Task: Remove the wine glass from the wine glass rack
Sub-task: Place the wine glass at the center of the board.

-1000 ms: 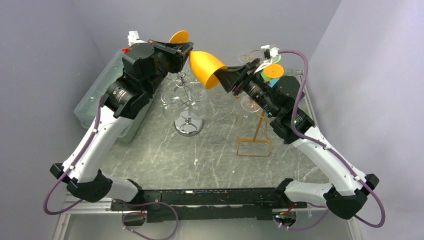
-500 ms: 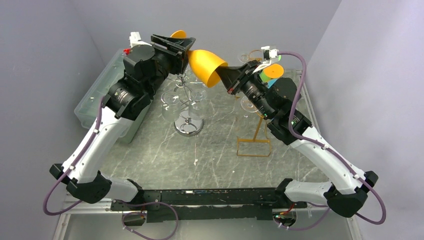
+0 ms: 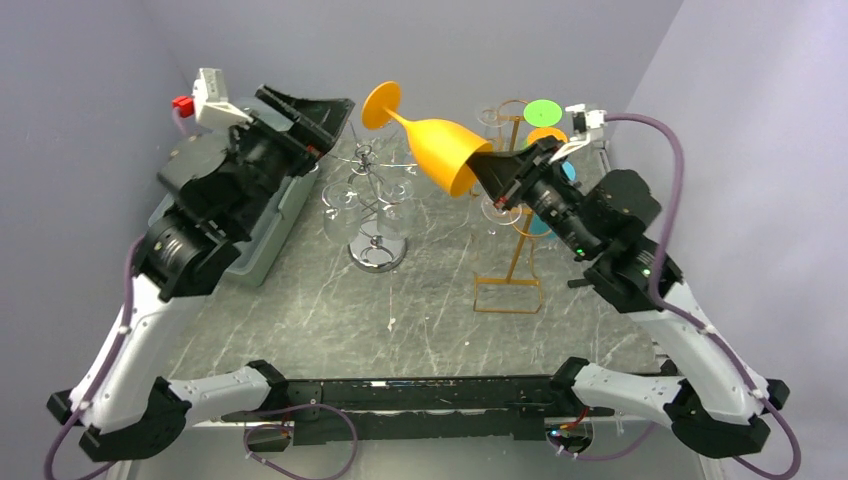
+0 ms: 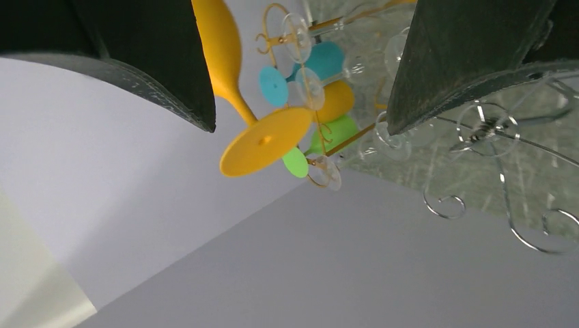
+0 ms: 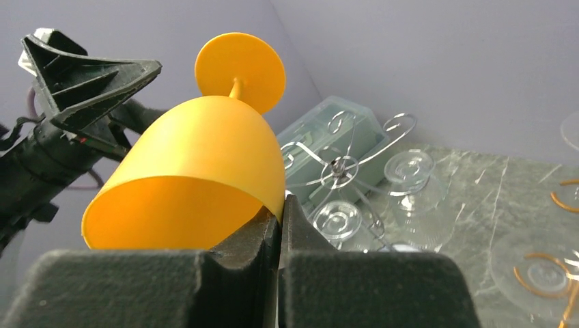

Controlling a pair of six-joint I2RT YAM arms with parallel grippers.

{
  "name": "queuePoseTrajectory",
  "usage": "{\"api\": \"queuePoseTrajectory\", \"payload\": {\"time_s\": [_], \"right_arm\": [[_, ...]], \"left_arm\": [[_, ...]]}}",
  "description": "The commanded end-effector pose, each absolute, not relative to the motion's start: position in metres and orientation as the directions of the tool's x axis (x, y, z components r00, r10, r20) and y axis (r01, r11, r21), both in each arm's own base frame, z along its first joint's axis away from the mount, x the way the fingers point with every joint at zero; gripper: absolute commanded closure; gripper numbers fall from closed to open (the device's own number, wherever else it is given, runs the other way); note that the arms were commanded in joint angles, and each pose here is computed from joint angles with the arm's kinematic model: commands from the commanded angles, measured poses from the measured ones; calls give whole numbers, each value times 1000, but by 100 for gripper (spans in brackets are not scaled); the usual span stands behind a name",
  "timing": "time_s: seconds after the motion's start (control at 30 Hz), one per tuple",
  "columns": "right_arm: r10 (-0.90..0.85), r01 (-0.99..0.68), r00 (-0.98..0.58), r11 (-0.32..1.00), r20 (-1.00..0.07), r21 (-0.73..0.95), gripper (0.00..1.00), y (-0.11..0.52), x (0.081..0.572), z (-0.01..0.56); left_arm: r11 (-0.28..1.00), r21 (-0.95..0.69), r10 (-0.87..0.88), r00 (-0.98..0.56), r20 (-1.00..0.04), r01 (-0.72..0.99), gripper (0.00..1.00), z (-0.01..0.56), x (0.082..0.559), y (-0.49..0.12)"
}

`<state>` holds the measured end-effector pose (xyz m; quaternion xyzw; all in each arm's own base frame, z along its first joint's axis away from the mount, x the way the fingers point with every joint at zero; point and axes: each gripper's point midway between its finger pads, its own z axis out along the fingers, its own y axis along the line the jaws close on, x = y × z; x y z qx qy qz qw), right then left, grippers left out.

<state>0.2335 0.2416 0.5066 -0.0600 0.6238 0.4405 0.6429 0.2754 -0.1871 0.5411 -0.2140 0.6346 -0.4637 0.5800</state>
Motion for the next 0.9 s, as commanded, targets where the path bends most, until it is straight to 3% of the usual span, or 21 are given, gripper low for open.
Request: {"api": "queuePoseTrajectory", "payload": {"time_s": [0.0, 0.17, 0.33, 0.57, 0.87], "right_arm": [[419, -691, -261, 548, -870, 471, 100, 228, 189, 513], [189, -713, -445, 517, -875, 474, 100, 236, 156, 471], [-7, -692, -568, 547, -823, 472, 100, 247, 143, 418], [-255, -695, -597, 637, -761, 332, 100, 283, 122, 352], [-447, -669, -652, 719, -612, 188, 100, 307, 122, 277]], "left_arm": [[644, -645, -658, -131, -741, 410, 1, 555, 250, -171], [732, -511, -514, -126, -848, 451, 0, 548, 236, -167], [770, -449, -433, -147, -890, 453, 0, 533, 229, -163], [808, -418, -398, -136, -907, 415, 1, 523, 225, -149], [849, -395, -376, -123, -918, 351, 1, 510, 223, -131]]}}
